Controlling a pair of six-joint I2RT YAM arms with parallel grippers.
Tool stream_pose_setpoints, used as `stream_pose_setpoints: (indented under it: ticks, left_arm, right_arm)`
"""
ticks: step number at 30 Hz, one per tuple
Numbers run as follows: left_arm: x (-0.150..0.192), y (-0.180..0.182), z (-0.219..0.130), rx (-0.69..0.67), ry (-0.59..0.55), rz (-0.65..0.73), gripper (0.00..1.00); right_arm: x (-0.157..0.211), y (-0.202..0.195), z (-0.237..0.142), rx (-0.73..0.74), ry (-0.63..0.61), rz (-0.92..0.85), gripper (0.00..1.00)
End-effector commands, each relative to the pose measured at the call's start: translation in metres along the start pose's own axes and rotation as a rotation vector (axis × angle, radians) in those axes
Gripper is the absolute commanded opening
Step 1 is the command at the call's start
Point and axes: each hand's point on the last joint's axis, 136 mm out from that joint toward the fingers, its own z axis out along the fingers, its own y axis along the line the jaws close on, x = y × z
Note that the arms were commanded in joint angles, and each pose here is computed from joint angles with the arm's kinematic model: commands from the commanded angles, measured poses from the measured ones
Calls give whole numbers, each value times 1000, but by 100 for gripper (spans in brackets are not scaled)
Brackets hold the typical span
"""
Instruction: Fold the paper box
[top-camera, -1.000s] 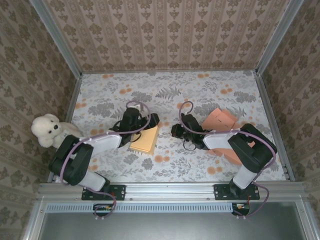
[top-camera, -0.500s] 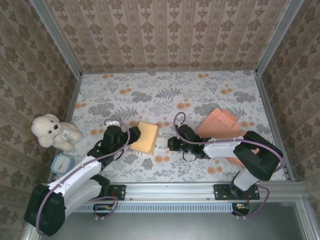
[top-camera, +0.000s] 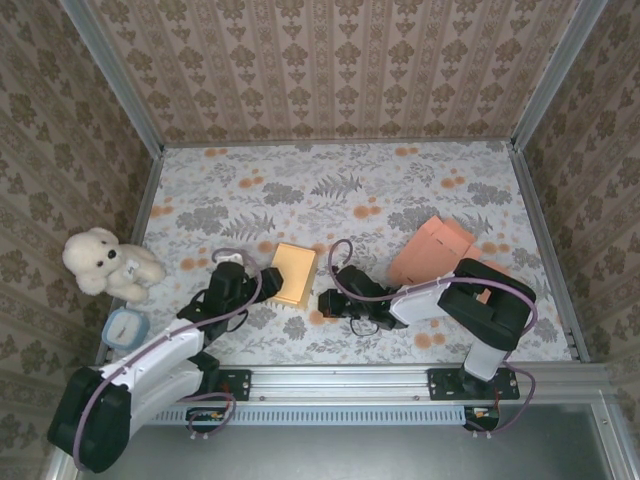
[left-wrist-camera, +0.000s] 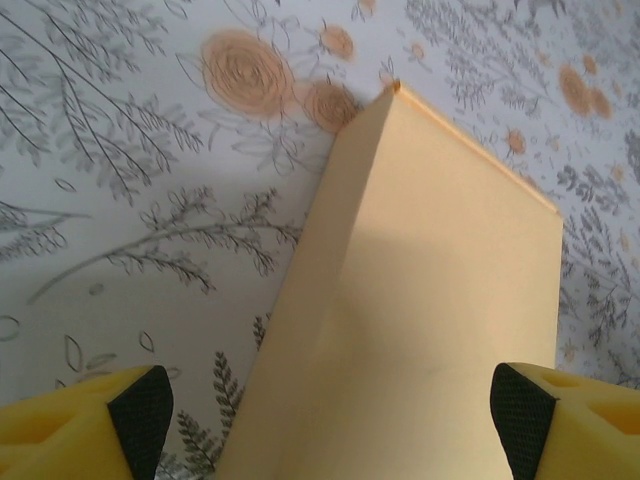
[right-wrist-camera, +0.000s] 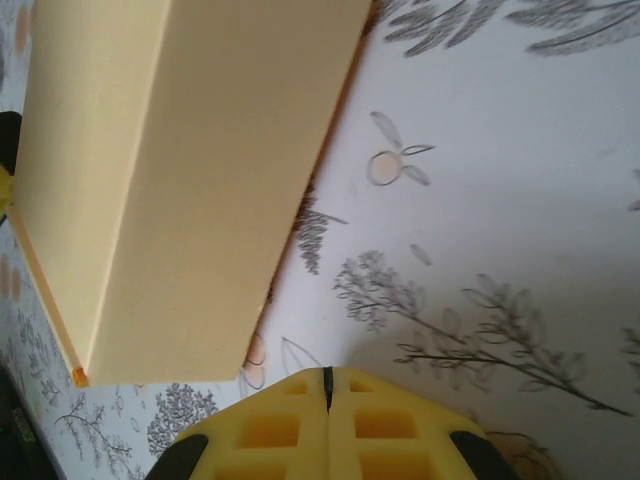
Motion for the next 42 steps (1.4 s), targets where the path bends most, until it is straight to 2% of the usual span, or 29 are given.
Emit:
stream_pose_setpoints:
  ticks: [1,6,11,20,28,37,42]
  left_arm:
    - [5,-8,3,13,1,12,86]
    - [16,-24,13,18,31,52,86]
    - [29,-50,19,78,55,65,85]
    - [47,-100,19,170,59,80,85]
    - [38,-100,26,131,33,88,85]
    - [42,-108,34,151,58,85,84]
    - [25,-95,40,112,39,58,85]
  right_arm:
    - [7,7,9,-1,26,4,0]
    - [5,12,15,-5,26,7,0]
    - [-6,23,13,-38,-18,-3,0]
    - [-17,73,-2,-291,-93,-1,0]
    - [-28,63,-19,-209,-203,-31,0]
    - [-28,61,-27,-148,-244,-82,0]
    - [-28,48,-30,-47,-285,-124,2]
